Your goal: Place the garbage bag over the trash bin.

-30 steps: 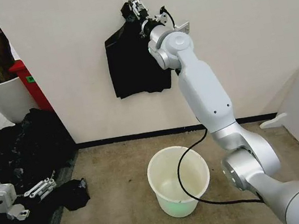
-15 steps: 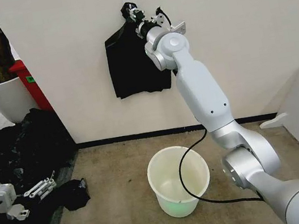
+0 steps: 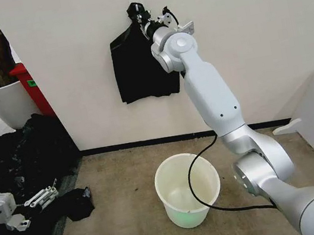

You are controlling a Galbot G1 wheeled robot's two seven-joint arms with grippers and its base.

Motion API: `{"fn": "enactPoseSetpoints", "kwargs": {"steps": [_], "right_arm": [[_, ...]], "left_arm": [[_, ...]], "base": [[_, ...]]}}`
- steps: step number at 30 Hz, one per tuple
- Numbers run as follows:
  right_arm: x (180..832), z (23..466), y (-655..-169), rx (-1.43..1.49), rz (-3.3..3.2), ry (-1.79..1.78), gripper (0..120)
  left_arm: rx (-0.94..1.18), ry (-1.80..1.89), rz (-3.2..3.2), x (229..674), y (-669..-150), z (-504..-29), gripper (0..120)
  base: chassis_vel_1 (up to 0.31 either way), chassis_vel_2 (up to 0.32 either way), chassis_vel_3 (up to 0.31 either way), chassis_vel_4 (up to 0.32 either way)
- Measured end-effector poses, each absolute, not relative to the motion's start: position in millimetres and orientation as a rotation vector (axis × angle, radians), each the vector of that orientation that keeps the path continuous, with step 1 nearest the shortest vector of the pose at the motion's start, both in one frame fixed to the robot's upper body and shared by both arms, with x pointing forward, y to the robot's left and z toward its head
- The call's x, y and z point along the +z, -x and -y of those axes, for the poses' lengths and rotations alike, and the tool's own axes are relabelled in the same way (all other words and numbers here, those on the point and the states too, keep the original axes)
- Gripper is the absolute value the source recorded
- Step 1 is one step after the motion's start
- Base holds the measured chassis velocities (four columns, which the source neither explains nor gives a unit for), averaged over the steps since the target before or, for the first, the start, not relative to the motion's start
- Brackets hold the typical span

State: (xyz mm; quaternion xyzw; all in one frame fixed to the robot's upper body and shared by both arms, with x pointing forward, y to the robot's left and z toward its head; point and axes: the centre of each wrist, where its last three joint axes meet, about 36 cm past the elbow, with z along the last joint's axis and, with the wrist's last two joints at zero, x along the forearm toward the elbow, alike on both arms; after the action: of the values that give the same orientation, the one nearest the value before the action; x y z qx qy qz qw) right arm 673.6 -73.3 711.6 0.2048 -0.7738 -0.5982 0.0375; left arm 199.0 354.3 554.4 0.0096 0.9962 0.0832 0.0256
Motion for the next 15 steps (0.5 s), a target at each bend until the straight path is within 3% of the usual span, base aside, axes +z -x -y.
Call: {"fn": "enactPoseSetpoints", "kwargs": {"steps": [15], "right_arm": [[695,53,-651,-1.831,2.299,-0.564,0]], "left_arm": [[0.245,-0.046,-3.07,555,-201,-353,100]], "base": [[0.0,0.0,0.0,0.0]]}}
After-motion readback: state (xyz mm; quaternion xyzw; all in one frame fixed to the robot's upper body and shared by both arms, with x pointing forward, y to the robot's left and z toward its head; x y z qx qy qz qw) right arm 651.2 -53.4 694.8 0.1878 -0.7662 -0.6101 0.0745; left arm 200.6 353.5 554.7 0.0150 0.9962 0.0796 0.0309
